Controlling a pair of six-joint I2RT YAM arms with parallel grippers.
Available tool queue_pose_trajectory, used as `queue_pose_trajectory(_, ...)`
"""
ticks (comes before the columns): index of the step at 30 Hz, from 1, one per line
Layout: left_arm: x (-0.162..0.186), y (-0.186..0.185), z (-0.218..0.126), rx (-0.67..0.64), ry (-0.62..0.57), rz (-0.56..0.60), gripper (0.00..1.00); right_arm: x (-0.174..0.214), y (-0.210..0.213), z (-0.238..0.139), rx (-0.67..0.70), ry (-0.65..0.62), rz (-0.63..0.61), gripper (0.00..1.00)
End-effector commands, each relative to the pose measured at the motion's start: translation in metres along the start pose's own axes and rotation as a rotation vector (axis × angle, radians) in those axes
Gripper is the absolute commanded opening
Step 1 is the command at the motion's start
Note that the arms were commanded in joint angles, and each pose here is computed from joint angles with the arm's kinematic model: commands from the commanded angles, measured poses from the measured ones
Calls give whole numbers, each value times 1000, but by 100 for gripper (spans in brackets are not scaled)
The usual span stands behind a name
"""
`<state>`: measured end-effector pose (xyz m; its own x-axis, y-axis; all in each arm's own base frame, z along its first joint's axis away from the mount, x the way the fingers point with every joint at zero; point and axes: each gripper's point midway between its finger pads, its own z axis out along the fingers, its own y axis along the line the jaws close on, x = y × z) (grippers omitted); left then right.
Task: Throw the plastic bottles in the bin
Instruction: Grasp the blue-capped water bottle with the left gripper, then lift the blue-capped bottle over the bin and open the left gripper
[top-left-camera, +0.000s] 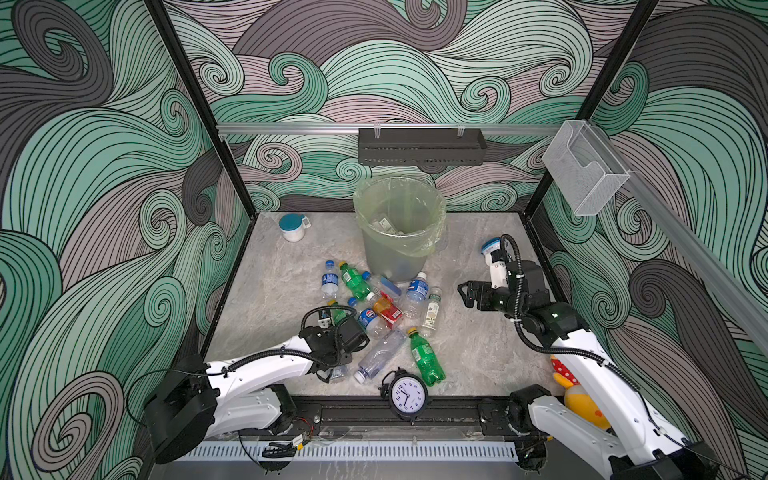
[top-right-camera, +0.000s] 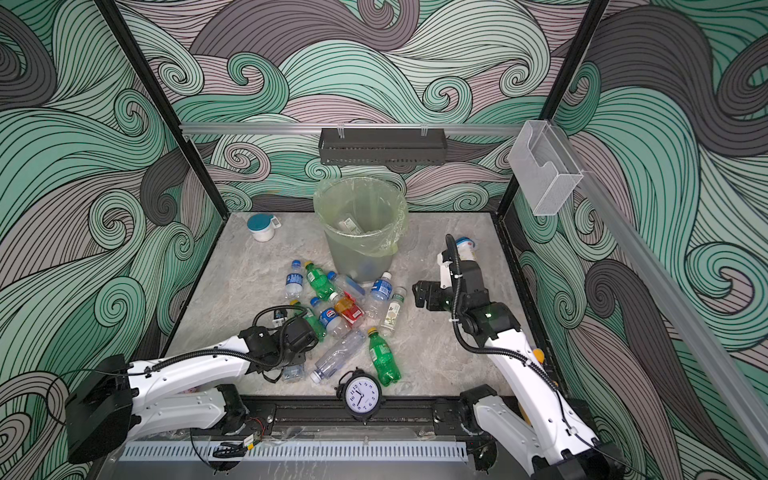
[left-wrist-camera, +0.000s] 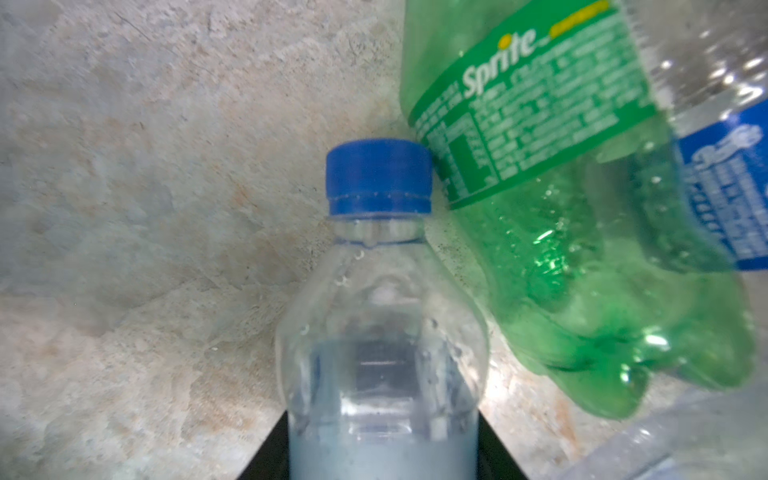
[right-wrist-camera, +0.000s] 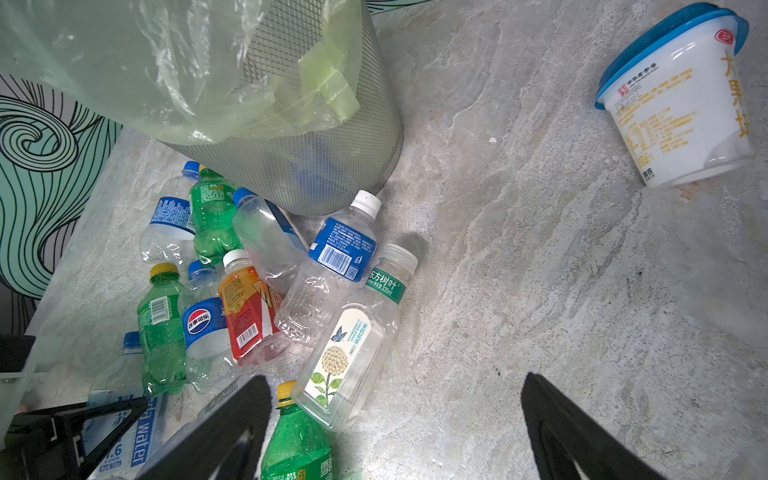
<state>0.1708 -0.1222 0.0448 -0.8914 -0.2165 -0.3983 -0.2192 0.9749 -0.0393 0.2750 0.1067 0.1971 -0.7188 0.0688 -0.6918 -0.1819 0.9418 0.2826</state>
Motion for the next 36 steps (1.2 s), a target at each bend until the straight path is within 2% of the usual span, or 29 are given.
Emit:
queue_pose_trajectory(1,-30,-9,-31,32,-79,38,46,15,-7,5,22,37,19,94)
queue_pose_trajectory(8,-74,7,-81,29,-226,5,43,16,-9,8,30,44,18,92)
queue_pose_trajectory(14,-107,22,-109,53,-325,-17,44,22,-10,15,28,80,37,90)
queue_pose_trajectory(19,-138,27,-134,160,-392,-52,46,26,-12,15,38,80,39,90)
queue_pose_trajectory(29,-172,17,-178,312,-544,80,46,36,-15,15,43,99,46,90)
queue_pose_trajectory(36,-187,4,-204,414,-654,105,46,38,-15,16,42,104,57,90)
